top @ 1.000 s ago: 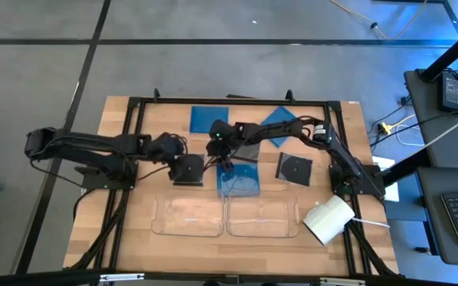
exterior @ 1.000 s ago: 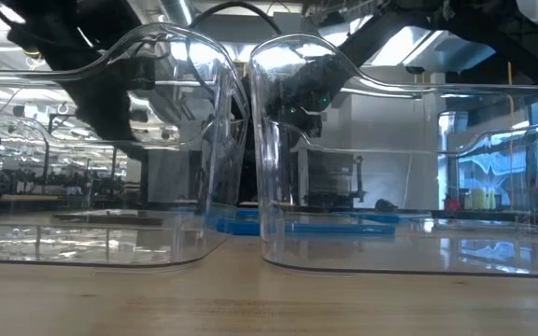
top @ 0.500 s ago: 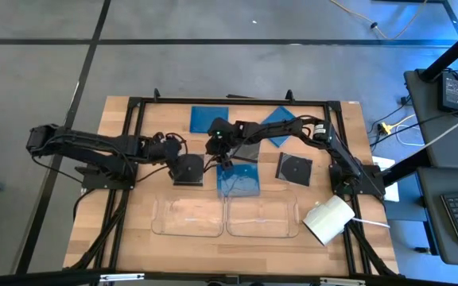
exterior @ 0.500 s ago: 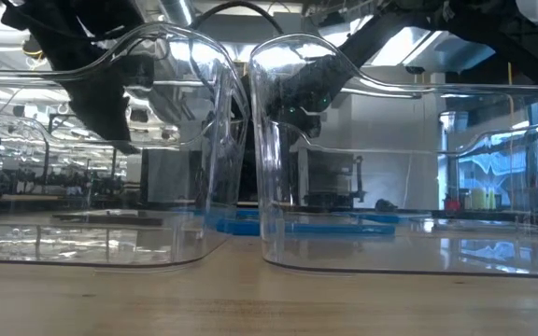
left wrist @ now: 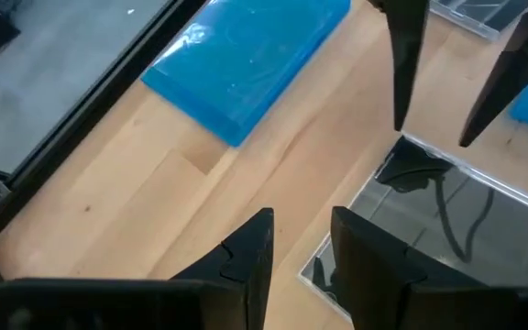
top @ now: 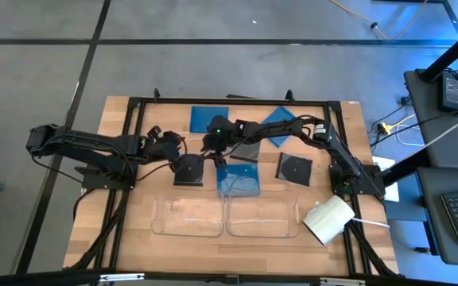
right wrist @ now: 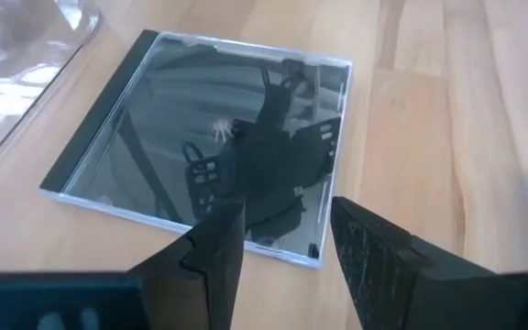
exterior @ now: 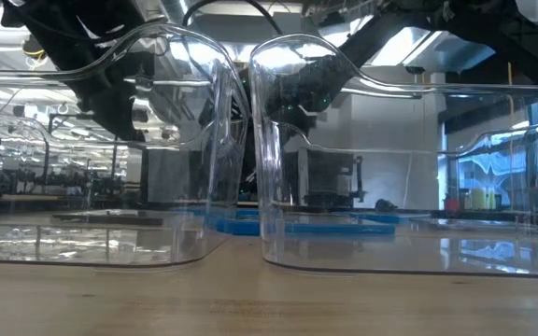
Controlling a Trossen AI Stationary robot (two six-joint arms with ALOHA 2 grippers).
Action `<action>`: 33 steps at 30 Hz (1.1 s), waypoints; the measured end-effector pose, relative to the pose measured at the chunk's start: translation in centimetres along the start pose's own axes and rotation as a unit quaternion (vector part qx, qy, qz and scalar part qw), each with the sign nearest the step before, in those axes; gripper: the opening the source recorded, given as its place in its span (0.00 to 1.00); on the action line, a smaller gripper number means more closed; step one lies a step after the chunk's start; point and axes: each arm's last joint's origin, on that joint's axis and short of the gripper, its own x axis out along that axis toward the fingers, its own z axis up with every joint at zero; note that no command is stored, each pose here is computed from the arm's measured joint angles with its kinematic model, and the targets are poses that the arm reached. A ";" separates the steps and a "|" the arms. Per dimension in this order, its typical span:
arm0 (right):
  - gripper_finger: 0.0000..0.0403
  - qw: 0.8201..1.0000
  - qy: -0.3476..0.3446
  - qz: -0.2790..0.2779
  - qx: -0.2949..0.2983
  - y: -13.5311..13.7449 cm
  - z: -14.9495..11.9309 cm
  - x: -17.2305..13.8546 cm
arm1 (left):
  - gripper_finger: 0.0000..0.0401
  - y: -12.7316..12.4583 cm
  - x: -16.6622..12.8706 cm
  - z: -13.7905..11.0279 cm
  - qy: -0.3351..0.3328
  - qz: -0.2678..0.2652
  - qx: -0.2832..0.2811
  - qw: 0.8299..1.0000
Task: Pick & place jewel cases by type
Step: Put the left black CD case into the left transparent bin
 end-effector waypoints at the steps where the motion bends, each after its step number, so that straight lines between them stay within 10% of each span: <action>1: 0.42 1.000 -0.003 -0.001 -0.003 0.0 0.1 0.0 | 0.29 0.0 0.0 0.0 0.000 0.000 -0.002 1.000; 20: 0.42 1.000 -0.009 0.012 0.012 1.6 0.7 0.7 | 0.70 -1.8 -0.7 -0.9 0.105 -0.235 0.011 0.966; 33: 0.42 1.000 0.002 0.016 0.013 2.1 0.6 0.8 | 0.70 -2.2 -1.1 -1.0 0.083 -0.177 -0.043 0.980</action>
